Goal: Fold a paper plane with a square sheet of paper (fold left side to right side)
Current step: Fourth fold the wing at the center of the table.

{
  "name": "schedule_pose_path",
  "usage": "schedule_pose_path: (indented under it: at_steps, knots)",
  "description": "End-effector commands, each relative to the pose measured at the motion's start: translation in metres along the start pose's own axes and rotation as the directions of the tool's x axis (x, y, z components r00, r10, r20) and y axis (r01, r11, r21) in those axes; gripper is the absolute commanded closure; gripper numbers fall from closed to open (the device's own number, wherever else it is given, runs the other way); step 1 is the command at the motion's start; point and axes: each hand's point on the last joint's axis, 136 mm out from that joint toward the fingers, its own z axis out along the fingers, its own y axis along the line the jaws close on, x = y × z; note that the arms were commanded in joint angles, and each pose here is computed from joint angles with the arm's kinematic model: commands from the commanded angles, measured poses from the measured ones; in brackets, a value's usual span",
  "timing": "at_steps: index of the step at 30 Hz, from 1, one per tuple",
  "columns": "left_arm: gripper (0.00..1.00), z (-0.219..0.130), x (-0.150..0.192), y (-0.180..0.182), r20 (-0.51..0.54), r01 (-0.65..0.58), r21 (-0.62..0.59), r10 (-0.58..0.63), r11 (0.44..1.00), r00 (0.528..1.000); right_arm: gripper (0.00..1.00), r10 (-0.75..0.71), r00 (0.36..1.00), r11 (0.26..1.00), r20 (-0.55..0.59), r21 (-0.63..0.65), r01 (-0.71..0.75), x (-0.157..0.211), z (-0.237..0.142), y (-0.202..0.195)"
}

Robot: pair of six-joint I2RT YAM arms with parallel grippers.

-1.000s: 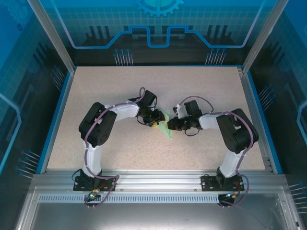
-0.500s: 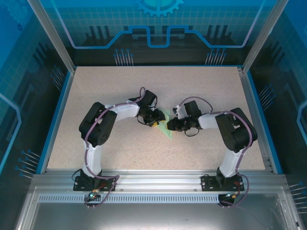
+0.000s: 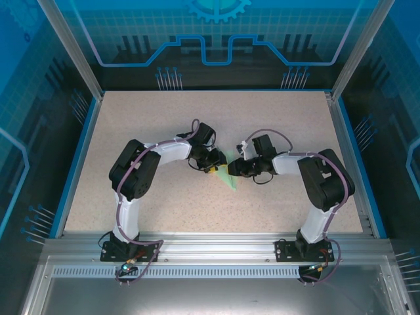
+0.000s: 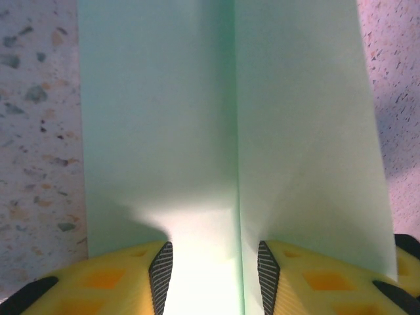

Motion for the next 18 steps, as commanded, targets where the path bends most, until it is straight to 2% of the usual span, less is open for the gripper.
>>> schedule_pose_path:
  at_steps: [1, 8, 18]
  knots:
    - [0.56, 0.014, 0.007, 0.02, -0.031, 0.014, -0.074, -0.016, 0.997, 0.999, 0.68, -0.022, 1.0, 1.0, 0.012, 0.015, 0.022, -0.009, -0.01, 0.002]
    - [0.56, 0.013, 0.008, 0.02, -0.032, 0.013, -0.075, -0.015, 0.997, 0.999, 0.68, -0.036, 0.999, 0.999, 0.021, 0.018, 0.036, -0.021, -0.009, 0.005]
    - [0.56, 0.012, 0.007, 0.019, -0.027, 0.009, -0.075, -0.011, 0.997, 1.0, 0.68, -0.036, 0.999, 0.999, -0.015, 0.035, 0.036, -0.009, 0.0, 0.001]
